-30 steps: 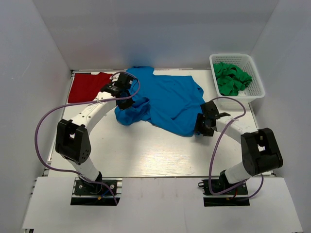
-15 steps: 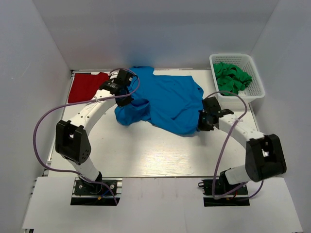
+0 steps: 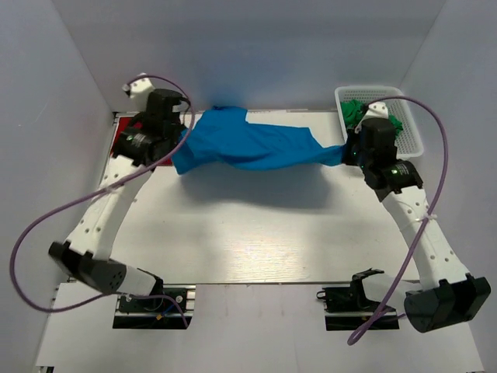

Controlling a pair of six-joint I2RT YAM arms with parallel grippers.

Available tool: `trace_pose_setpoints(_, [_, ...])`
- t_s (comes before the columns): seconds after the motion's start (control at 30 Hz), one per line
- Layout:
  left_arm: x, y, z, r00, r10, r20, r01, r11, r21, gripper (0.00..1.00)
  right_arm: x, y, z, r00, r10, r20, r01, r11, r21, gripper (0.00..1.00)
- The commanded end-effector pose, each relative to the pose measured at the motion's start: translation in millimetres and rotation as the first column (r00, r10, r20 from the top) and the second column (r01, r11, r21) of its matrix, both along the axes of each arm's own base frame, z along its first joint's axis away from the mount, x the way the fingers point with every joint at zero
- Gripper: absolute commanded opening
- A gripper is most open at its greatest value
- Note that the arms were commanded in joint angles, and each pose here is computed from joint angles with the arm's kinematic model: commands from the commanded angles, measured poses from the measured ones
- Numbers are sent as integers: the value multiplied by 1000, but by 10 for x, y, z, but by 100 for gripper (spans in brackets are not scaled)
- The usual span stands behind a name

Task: Fold and stack the t-shirts
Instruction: Flatten out the tshirt

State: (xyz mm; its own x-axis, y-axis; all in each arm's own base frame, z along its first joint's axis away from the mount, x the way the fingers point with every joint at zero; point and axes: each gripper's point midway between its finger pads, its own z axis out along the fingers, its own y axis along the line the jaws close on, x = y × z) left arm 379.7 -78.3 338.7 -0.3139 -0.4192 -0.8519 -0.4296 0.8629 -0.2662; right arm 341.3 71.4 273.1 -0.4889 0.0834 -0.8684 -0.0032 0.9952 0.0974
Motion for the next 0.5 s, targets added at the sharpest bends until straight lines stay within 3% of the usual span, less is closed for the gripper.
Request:
trace_pose_setpoints(0.0, [-286,401,816,969,111,219,-117,993,13,0,-15,-228,676,982,-49,185,60,997,-55,0])
trace_pose_setpoints(0.23, [-862,768,1841,864,145,482,-142,989,-42,0,-395,-360,1539,911,-14,412,46,997,-66,0])
trace_pose_setpoints(0.47, [-1508,780,2735,732,-21,681,53,998,-27,0,-1102,-363,2278,795,116,595,-59,992,-115,0])
